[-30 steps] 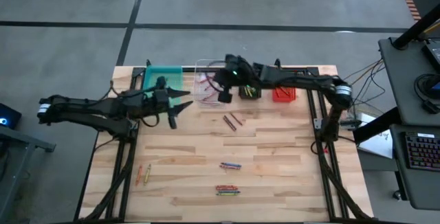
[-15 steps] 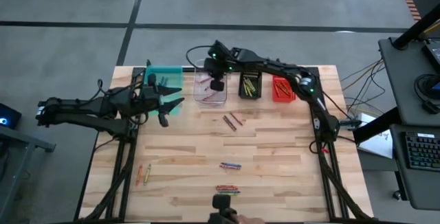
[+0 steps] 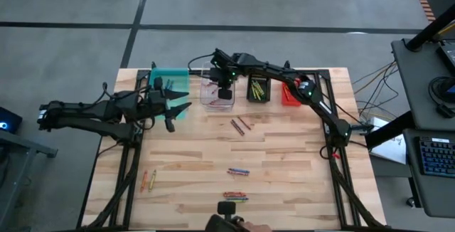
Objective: Sort crayons
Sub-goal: Put the red crayon into the transparent bin
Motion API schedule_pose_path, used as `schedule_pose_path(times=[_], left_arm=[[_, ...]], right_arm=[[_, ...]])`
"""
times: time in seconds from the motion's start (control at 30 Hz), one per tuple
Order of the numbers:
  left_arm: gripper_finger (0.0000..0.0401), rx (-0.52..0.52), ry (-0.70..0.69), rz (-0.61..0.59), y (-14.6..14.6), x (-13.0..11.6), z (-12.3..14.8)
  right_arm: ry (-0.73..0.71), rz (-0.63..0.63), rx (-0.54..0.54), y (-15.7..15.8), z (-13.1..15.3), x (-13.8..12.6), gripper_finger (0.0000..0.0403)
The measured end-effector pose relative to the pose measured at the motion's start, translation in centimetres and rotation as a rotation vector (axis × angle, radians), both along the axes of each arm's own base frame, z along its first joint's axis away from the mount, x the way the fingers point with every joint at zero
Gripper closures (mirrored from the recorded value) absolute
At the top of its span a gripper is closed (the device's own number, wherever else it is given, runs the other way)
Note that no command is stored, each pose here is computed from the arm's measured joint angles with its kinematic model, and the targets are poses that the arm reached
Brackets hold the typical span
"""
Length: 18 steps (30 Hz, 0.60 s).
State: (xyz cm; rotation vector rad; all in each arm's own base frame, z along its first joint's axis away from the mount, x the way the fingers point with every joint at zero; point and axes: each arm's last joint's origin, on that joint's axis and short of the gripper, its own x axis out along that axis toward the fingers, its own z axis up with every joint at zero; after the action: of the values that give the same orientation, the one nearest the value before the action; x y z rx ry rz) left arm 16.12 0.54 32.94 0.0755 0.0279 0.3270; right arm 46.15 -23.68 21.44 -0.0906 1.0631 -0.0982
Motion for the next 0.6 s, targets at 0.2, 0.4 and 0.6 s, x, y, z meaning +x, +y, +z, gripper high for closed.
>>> schedule_pose_path(times=[0.2,0.4,0.6], left_arm=[[0.0248,0.0,0.003,0.0,0.0,0.04,-0.04],[0.0248,0.0,0.005,0.0,0.0,0.08,-0.07],[0.0248,0.012,0.009,0.0,0.0,0.09,-0.07]], right_arm=[[0.009,0.0,0.005,-0.03,-0.42,0.06,0.039],[0.001,-0.006,0.004,-0.06,-0.55,0.13,0.039],[0.014,-0.007,0.022,0.78,-1.09,0.43,0.039]])
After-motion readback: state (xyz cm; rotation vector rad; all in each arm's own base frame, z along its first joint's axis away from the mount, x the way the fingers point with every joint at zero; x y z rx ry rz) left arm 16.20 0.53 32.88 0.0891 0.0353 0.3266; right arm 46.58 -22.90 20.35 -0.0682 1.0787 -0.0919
